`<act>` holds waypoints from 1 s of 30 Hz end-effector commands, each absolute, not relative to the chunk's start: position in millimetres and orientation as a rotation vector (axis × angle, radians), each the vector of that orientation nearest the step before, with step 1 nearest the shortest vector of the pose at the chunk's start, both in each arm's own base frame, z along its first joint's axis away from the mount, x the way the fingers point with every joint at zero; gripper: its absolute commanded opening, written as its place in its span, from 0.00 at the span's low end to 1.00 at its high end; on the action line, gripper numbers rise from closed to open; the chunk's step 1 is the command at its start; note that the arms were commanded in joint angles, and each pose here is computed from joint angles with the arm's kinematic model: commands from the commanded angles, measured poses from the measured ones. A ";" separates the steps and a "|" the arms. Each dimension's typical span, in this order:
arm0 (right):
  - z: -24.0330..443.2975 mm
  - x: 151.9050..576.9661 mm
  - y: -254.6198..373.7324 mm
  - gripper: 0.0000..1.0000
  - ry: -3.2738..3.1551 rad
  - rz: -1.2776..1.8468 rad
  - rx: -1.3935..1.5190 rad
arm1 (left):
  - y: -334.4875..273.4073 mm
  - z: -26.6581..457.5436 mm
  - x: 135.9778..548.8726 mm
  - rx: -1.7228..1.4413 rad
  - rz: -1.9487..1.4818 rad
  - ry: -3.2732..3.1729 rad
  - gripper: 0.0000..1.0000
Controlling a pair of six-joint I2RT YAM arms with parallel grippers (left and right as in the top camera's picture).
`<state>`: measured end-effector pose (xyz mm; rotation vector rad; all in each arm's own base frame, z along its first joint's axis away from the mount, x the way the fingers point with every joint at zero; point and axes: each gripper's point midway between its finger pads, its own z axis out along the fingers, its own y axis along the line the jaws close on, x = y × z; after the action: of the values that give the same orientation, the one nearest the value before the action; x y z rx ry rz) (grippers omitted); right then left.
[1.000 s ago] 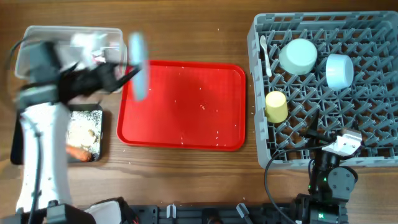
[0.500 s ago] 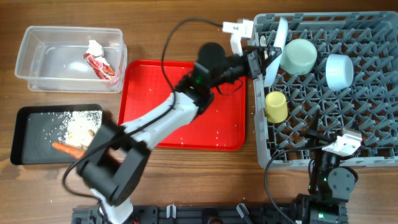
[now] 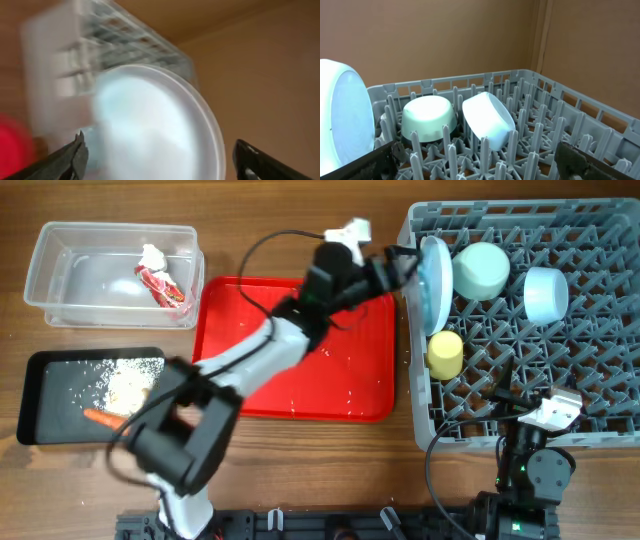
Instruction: Sort waste into correct bins and load items into the dishwasher rack
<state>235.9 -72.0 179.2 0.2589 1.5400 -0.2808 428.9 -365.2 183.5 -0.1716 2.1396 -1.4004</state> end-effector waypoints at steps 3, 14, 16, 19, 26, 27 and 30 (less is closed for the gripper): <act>180.8 234.8 -73.7 1.00 1.533 -0.297 0.257 | -253.4 240.1 386.6 0.062 -0.982 2.267 0.94; 180.8 234.8 -73.7 1.00 1.533 -0.298 0.257 | -120.8 298.0 259.7 -0.101 -0.539 2.315 1.00; 180.8 234.8 -73.7 1.00 1.533 -0.297 0.257 | -101.0 300.4 249.5 -0.144 -0.447 2.298 1.00; 180.8 234.8 -73.7 1.00 1.533 -0.297 0.257 | -83.2 291.9 242.6 -0.173 -0.333 2.324 1.00; 180.8 234.8 -73.7 1.00 1.533 -0.297 0.257 | -111.6 276.2 261.1 0.457 -0.371 1.970 1.00; 180.8 234.8 -73.7 1.00 1.533 -0.297 0.257 | -107.4 267.8 260.1 0.446 -0.382 1.945 1.00; 180.8 234.8 -73.7 1.00 1.533 -0.298 0.257 | -86.1 238.6 254.2 0.377 -0.348 1.878 1.00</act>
<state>235.8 -72.1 179.5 0.2591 1.5388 -0.2811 271.3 -92.7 268.7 0.2626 1.9552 -0.3644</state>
